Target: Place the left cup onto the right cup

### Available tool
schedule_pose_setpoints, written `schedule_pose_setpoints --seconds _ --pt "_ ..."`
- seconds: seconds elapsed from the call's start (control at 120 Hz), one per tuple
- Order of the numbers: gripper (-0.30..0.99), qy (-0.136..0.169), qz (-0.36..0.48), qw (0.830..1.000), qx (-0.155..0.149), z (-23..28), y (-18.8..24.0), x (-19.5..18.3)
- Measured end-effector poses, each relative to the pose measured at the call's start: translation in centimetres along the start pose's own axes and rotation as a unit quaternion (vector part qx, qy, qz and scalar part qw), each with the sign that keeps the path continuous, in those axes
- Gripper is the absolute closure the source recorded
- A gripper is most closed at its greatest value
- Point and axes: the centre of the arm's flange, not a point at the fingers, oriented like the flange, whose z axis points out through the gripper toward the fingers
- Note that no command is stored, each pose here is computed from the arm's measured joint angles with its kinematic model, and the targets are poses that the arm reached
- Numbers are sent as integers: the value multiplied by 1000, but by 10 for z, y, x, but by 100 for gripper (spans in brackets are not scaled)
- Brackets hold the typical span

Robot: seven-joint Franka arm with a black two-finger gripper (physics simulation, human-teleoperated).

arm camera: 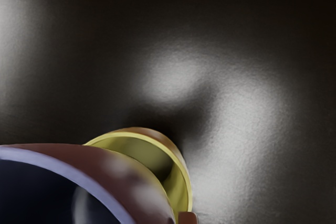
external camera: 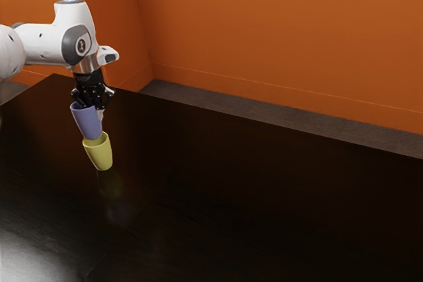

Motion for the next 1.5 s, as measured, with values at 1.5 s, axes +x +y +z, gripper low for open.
schedule_pose_setpoints --seconds 1.5 --pt "78 -6 2 1000 0 25 6 3"
